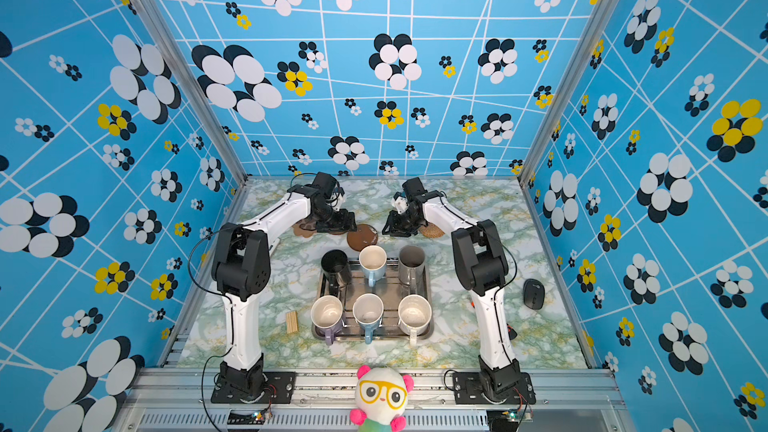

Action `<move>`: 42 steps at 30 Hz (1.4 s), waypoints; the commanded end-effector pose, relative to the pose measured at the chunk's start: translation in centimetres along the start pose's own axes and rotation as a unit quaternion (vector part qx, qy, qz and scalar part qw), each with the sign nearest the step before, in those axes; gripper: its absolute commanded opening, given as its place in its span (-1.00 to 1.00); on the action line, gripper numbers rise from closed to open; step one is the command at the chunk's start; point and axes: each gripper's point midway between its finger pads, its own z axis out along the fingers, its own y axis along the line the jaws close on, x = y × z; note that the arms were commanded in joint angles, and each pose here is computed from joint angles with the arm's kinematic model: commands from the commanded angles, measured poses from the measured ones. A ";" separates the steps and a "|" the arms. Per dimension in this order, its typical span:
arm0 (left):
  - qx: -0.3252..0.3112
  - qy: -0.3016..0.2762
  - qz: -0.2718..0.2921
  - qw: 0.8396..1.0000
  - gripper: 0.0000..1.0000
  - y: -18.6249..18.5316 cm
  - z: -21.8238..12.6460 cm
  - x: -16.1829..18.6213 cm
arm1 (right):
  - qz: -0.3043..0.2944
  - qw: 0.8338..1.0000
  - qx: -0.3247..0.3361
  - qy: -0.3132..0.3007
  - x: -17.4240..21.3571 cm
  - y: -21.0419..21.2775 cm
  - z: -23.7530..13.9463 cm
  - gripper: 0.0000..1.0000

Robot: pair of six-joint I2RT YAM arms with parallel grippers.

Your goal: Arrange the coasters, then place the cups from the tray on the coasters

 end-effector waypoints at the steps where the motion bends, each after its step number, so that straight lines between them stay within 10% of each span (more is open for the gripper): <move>1: -0.004 0.010 -0.002 1.000 0.67 0.0 0.5 1.0 | 0.004 1.000 -0.022 -0.001 0.3 1.1 -0.1 -0.29; 42: 0.014 0.061 -0.022 0.998 0.62 -0.1 4.6 3.4 | 0.019 0.999 -0.015 0.034 1.8 0.0 2.7 -0.22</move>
